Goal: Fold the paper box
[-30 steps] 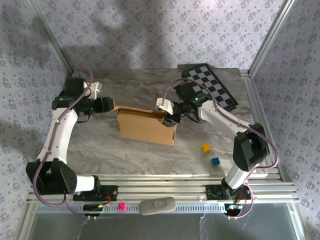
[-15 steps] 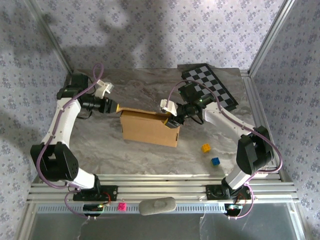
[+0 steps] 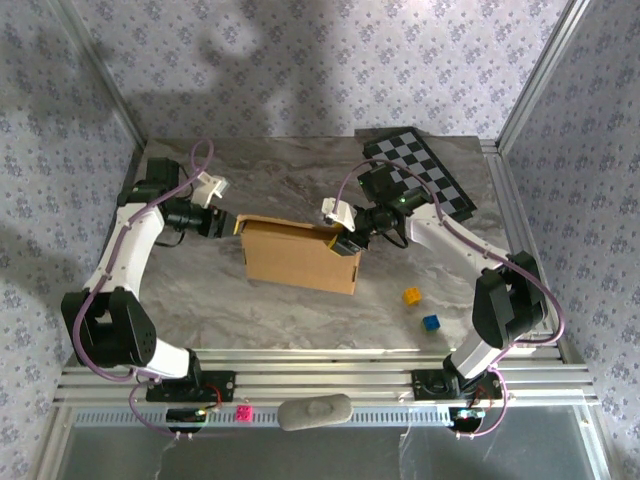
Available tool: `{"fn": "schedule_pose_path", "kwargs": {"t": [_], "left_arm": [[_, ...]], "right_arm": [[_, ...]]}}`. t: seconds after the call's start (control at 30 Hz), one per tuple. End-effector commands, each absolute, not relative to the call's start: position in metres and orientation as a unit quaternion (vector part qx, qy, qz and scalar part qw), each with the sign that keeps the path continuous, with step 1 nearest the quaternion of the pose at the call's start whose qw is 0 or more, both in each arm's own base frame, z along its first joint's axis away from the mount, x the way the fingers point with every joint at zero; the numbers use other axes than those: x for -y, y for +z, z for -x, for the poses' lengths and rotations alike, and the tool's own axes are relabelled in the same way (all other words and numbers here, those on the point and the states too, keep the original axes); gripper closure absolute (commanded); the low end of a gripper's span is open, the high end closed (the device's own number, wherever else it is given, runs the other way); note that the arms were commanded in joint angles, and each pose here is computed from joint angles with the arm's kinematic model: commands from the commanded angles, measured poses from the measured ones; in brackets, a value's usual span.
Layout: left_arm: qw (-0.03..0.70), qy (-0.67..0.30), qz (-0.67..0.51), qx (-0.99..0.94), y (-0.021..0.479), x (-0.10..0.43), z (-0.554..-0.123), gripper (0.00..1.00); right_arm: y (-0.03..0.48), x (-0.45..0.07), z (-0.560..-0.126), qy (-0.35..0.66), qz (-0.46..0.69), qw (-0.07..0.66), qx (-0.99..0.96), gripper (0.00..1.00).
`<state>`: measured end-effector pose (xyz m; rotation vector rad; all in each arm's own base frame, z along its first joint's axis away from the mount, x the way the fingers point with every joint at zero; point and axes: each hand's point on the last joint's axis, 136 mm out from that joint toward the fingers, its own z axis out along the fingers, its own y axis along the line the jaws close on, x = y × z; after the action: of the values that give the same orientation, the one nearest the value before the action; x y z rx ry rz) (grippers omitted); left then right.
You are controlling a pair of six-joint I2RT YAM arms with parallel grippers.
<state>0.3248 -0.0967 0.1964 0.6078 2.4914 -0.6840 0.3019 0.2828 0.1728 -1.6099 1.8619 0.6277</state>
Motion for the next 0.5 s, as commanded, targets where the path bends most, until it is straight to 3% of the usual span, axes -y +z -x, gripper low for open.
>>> {"fn": "schedule_pose_path", "kwargs": {"t": [0.0, 0.27, 0.47], "left_arm": [[0.264, -0.220, -0.231, -0.910, 0.204, 0.090, -0.333, 0.53], [0.264, -0.233, -0.257, -0.900, 0.201, 0.109, -0.340, 0.50], [0.259, -0.237, -0.261, -0.900, 0.196, 0.116, -0.342, 0.55]], "right_arm": [[0.161, -0.279, -0.295, 0.246, 0.604, 0.266, -0.710, 0.60], [0.161, -0.280, -0.296, 0.247, 0.603, 0.264, -0.711, 0.60], [0.161, -0.280, -0.296, 0.248, 0.603, 0.261, -0.712, 0.60]]}}
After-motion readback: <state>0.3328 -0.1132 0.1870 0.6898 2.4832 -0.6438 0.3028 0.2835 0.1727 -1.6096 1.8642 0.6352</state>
